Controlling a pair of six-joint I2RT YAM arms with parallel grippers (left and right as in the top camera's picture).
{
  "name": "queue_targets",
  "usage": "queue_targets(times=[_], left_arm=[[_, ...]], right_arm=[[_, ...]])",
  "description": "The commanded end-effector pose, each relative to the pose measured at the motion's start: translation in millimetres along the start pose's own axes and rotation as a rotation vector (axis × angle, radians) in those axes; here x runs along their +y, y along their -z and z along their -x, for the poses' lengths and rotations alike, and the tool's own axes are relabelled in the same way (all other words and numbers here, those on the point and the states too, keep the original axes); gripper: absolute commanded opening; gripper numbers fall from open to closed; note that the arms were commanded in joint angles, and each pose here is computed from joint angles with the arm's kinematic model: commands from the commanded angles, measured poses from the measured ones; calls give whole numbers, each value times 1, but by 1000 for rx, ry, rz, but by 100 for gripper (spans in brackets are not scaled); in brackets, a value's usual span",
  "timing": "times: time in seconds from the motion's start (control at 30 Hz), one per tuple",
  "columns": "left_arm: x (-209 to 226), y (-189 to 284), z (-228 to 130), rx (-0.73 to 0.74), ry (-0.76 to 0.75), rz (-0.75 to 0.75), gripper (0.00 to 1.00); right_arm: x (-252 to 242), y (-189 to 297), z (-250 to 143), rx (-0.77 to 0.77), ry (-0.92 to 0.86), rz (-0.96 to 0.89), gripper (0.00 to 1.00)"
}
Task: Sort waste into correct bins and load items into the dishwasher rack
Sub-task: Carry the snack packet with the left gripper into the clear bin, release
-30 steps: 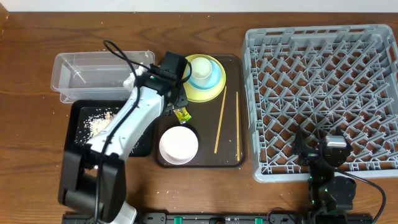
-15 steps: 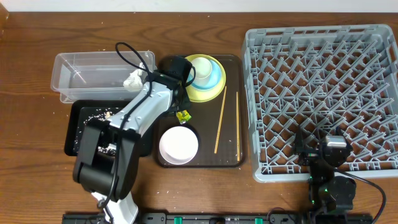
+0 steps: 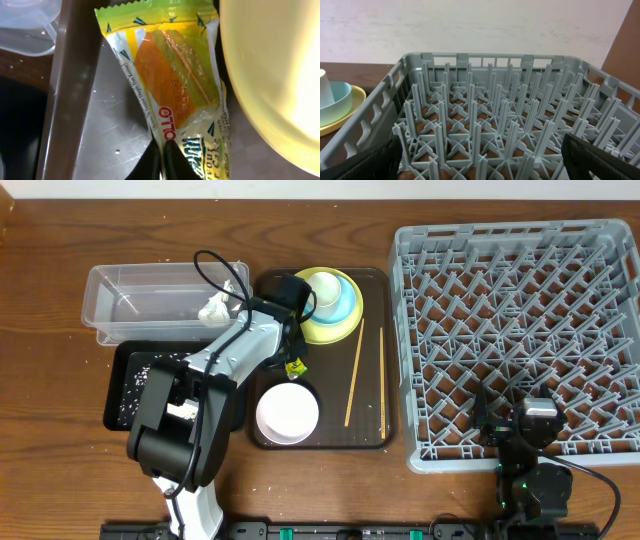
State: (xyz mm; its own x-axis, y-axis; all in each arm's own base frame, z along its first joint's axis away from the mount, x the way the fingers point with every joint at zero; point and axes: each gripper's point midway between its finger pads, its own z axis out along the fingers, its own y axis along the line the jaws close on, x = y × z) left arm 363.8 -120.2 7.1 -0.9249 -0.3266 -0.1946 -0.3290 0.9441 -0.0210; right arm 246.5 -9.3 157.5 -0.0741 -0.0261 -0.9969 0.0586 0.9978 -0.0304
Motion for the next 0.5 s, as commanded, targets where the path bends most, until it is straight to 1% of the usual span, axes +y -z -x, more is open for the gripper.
queue_targets(times=[0.0, 0.1, 0.23, 0.37, 0.47], left_arm=[[3, -4, -5, 13, -2, 15, 6], [-5, 9, -1, 0, -8, -34, 6], [-25, 47, 10, -43, -3, -161, 6], [-30, 98, 25, -155, -21, -250, 6], [-20, 139, 42, -277, -6, -282, 6]], right_arm=[[0, 0, -1, 3, -17, 0, 99], [0, 0, -1, 3, -17, 0, 99], [0, 0, -1, 3, -17, 0, 99], [0, 0, -1, 3, -17, 0, 99], [0, 0, -1, 3, -17, 0, 99]])
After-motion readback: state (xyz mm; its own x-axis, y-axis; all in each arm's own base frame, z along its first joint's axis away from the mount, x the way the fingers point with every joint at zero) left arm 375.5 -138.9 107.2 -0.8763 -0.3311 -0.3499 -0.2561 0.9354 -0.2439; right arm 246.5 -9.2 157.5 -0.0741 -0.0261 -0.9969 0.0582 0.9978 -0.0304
